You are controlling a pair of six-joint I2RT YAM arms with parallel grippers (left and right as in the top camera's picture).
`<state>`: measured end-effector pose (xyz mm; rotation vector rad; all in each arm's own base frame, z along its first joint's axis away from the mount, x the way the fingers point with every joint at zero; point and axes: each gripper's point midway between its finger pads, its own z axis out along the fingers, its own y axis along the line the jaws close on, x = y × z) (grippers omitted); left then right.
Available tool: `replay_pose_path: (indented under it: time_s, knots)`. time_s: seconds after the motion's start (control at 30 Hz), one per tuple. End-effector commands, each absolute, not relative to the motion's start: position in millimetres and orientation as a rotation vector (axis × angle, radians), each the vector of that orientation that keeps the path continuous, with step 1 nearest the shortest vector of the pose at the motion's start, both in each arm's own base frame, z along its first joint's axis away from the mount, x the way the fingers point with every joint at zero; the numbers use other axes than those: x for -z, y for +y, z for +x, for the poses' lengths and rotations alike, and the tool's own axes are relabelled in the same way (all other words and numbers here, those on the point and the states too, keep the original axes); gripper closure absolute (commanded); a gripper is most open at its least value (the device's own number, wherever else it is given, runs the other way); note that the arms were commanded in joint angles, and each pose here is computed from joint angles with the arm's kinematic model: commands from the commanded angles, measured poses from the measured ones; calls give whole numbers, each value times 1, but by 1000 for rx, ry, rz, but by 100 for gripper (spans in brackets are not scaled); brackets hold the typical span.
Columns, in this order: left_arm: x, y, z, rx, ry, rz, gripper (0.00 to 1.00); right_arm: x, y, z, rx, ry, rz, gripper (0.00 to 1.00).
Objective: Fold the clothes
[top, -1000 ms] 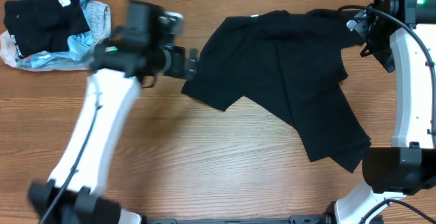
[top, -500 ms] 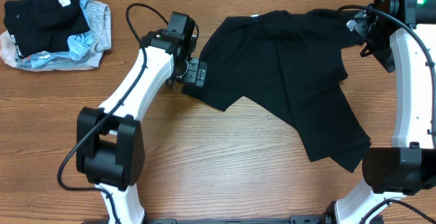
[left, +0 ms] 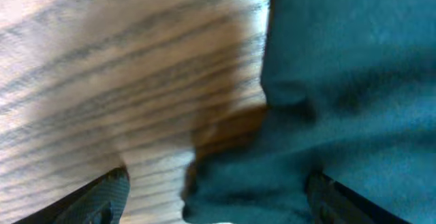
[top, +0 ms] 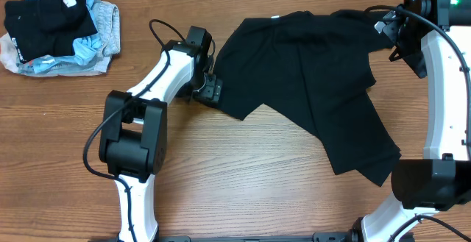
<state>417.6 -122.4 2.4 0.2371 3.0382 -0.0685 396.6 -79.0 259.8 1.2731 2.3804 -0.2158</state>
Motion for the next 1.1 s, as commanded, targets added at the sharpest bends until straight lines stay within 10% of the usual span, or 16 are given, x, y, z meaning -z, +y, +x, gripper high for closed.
replay_pose_path:
  time_s: [0.0, 0.1, 0.33, 1.07]
  knots:
    - [9, -128, 418, 97, 3052, 268, 15, -266, -79, 395, 202, 2356, 1281, 0]
    - [8, -131, 420, 98, 3039, 295, 26, -266, -79, 395, 202, 2356, 1281, 0]
    - [8, -133, 419, 96, 3039, 301, 96, -266, -79, 395, 202, 2355, 1281, 0]
    - [-202, -25, 453, -6, 2710, -321, 96, -266, -79, 395, 202, 2356, 1281, 0]
